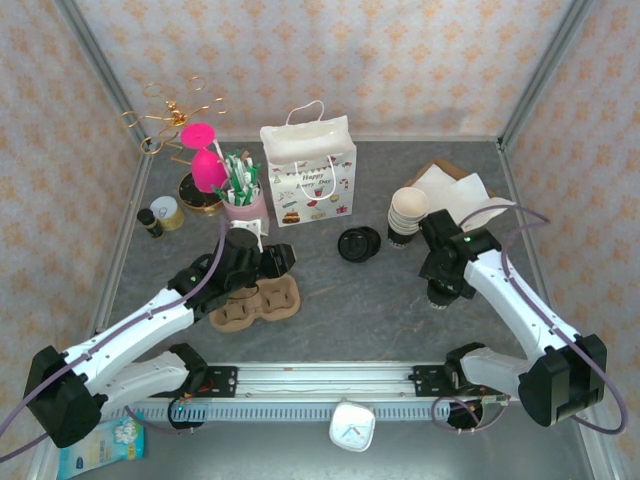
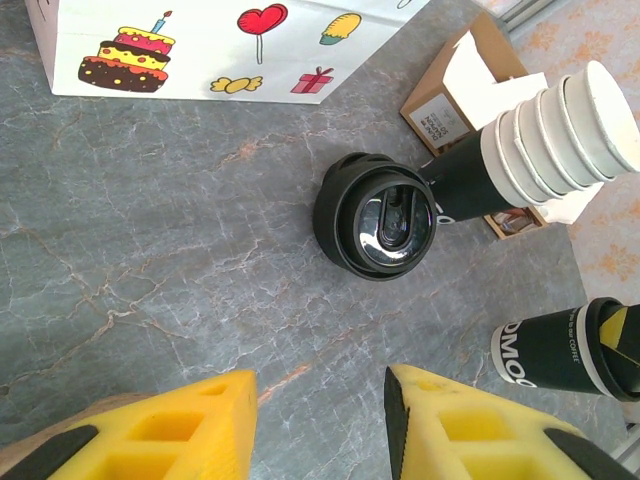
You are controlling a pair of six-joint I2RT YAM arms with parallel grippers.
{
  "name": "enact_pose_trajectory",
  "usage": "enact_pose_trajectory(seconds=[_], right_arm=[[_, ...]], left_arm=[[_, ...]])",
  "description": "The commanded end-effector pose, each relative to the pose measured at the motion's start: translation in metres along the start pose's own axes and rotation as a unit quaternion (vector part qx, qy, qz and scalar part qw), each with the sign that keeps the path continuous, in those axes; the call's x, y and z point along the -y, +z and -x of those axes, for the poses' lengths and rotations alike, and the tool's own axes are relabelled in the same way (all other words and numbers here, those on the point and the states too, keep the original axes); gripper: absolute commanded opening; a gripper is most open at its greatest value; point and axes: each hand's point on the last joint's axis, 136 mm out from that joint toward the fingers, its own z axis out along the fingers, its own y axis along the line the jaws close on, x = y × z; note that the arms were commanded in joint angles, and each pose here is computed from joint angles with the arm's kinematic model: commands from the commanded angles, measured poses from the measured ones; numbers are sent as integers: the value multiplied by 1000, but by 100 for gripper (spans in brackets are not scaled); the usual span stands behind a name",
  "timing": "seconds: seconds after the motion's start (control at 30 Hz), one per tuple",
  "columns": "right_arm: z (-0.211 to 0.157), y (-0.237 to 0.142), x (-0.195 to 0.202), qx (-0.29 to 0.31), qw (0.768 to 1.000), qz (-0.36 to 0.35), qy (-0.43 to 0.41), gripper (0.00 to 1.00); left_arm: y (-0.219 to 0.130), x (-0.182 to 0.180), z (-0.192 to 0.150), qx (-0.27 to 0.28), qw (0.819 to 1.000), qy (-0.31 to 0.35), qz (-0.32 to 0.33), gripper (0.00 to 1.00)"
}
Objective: Pack the takeout coffee
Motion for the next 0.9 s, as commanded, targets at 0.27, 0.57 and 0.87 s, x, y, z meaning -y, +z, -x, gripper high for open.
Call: enact_pose_trajectory(seconds=[0.27, 0.57, 0.87], right_arm=[[23, -37, 0, 33, 999, 22, 7, 89], [33, -84, -46, 49, 992, 108, -37, 88], [-37, -128, -181, 51, 950, 233, -200, 88]], left_arm=[[-8, 18, 22, 28, 999, 23, -12, 41], [-29, 22, 38, 54, 998, 15, -7, 42], [-89, -9, 59, 102, 991, -8, 85, 46]])
